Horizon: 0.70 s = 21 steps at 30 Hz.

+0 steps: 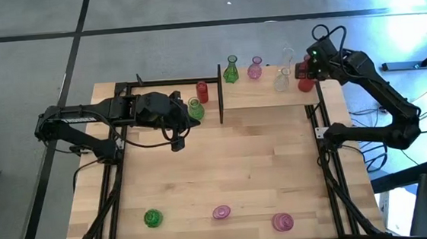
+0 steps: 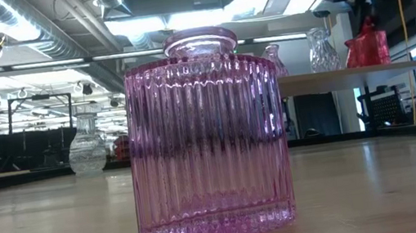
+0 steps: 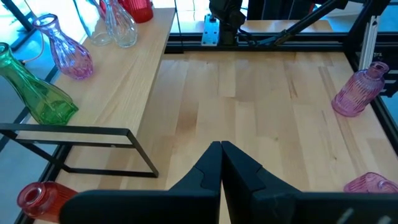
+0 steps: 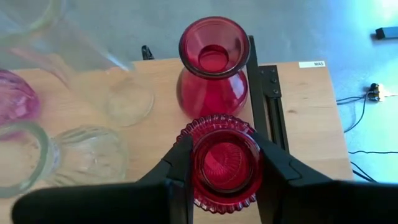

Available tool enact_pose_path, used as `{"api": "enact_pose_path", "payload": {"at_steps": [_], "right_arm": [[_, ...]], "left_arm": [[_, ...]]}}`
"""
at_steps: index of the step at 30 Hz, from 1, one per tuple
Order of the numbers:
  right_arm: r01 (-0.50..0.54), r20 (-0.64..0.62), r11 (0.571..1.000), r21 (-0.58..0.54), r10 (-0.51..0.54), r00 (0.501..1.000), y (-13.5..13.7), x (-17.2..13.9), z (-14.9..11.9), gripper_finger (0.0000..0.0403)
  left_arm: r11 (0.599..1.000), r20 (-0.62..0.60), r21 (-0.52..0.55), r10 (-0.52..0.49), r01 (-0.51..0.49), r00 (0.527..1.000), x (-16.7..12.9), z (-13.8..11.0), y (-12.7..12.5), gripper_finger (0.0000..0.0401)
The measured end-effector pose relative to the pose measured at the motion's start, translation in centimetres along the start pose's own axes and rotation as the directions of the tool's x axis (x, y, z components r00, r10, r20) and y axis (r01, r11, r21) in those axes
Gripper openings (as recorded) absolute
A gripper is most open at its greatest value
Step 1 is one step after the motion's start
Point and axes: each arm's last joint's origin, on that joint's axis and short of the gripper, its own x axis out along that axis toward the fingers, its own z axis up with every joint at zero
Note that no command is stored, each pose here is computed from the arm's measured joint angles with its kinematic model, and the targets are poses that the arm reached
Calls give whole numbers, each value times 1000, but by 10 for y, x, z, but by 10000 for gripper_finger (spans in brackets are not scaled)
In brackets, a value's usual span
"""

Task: Sort vases onto shelf
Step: Put the bottom red vase on the shelf aligned with the other red vase

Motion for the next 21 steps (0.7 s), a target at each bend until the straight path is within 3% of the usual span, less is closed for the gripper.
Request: {"api": "enact_pose_path", "payload": {"at_steps": [21], "right_arm": [[-26, -9, 1000, -8, 26, 1000, 2, 4, 4, 91]], "left_arm": [[1000, 0, 1, 0, 0, 1000, 0, 0, 0, 0]]}}
